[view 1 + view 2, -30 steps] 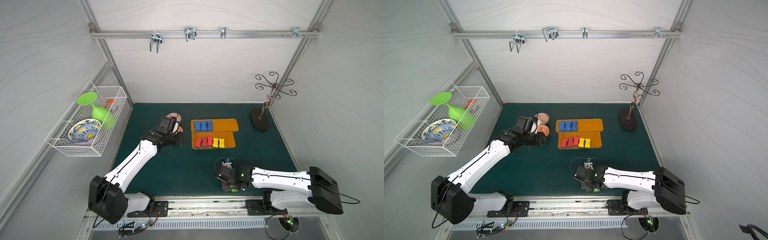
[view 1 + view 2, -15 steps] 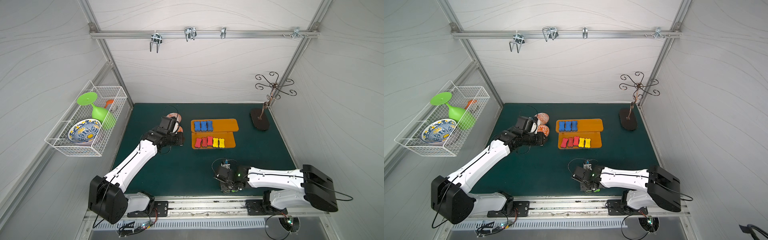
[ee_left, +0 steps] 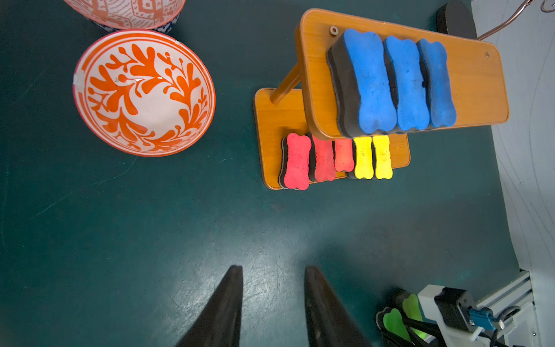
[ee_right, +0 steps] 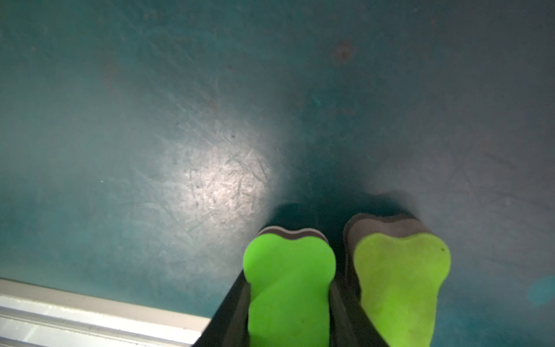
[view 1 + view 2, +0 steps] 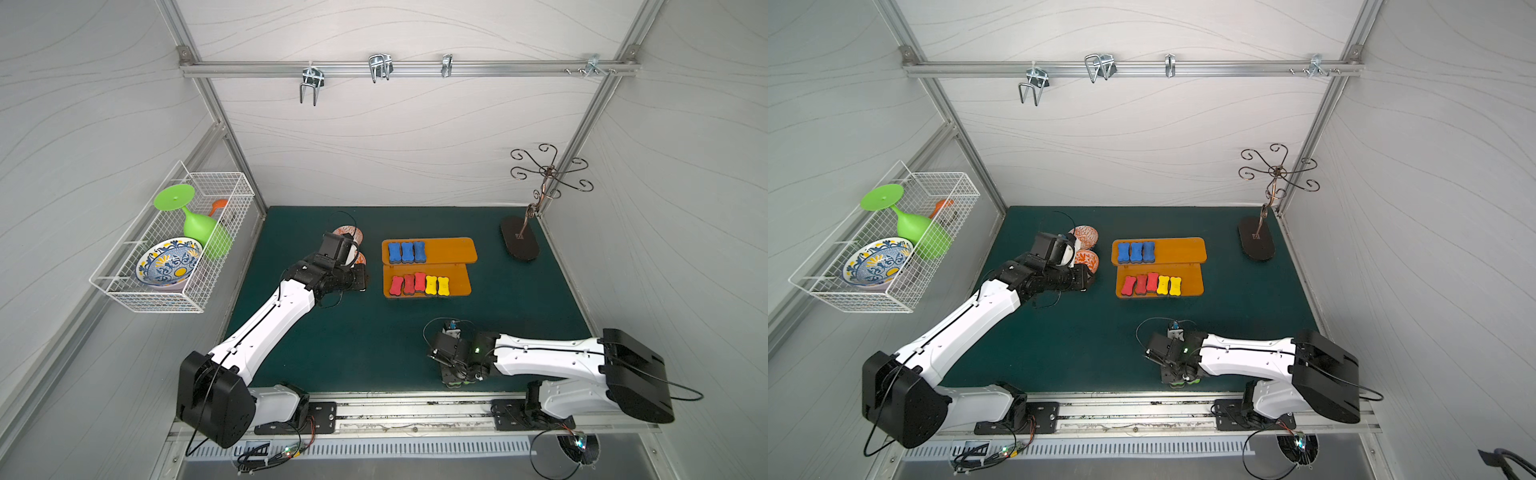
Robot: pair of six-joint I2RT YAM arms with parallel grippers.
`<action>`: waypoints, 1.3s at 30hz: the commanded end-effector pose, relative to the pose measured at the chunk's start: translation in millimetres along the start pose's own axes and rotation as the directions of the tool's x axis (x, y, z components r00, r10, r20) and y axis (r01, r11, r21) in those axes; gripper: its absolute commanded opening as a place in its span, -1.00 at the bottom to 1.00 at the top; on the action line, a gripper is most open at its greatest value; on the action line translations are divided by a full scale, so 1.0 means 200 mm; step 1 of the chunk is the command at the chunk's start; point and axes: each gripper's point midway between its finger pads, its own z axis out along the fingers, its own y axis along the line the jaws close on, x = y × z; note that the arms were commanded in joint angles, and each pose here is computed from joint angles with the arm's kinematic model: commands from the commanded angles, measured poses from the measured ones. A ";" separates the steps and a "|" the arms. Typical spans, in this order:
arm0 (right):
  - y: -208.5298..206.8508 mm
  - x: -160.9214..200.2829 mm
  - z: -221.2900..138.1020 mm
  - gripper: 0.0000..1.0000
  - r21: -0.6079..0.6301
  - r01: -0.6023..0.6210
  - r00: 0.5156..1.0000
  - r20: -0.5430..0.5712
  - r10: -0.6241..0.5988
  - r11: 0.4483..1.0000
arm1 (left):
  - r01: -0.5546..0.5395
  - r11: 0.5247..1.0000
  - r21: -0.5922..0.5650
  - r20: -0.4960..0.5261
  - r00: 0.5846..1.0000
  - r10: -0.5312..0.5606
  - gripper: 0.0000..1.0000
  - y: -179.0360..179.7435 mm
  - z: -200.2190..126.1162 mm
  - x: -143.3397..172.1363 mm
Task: Remove the whiteboard erasers from the shelf
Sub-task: Place the whiteboard eraser at the center of the board, then pick up the whiteboard eraser from the shelf.
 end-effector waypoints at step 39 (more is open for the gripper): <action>-0.01 -1.17 -0.59 0.25 -0.138 0.028 0.927 0.374 0.026 0.990 | 0.011 0.996 0.090 0.057 0.998 -0.016 -0.23 -0.14 -0.09 -0.15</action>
